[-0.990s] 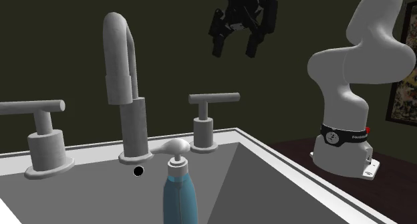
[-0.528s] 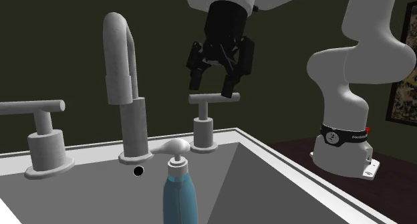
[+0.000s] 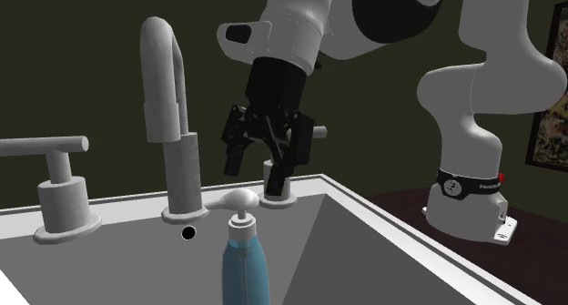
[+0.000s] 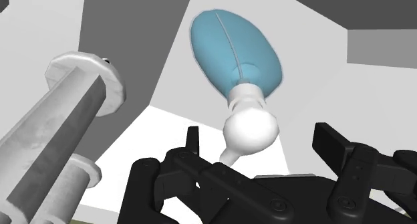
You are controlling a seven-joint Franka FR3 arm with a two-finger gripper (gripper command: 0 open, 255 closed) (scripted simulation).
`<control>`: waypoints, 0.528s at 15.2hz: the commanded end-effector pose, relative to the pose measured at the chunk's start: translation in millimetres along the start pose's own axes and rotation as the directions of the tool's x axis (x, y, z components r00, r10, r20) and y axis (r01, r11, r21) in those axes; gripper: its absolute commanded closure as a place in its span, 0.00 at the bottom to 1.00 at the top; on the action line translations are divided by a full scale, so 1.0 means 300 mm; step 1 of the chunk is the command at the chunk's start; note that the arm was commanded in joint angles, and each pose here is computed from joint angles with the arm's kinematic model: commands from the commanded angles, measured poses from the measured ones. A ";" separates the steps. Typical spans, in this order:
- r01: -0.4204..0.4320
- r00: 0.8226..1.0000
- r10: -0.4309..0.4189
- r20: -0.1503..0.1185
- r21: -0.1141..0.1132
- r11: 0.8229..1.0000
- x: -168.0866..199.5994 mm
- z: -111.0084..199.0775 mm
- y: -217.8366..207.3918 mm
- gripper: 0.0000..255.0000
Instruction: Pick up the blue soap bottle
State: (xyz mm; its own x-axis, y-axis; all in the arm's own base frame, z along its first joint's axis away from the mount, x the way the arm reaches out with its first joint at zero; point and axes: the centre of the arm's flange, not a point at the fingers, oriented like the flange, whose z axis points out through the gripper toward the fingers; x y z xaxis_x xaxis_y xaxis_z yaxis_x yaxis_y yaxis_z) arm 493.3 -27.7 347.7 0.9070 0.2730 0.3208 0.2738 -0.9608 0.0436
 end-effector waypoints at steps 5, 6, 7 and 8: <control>0.002 1.000 -0.002 -0.003 0.000 1.000 -0.017 0.112 -0.003 0.00; 0.002 1.000 -0.002 -0.003 0.000 1.000 -0.026 0.139 -0.004 0.00; 0.002 1.000 -0.002 -0.003 0.000 1.000 -0.026 0.139 -0.004 0.00; 0.001 1.000 -0.001 -0.003 0.000 1.000 -0.026 0.139 -0.004 0.00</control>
State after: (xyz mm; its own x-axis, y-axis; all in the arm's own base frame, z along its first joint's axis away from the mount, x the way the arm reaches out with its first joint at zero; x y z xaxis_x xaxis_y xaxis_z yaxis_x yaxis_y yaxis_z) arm 499.3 -26.8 307.3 0.9057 0.2744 0.3232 0.2752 -0.9604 0.0442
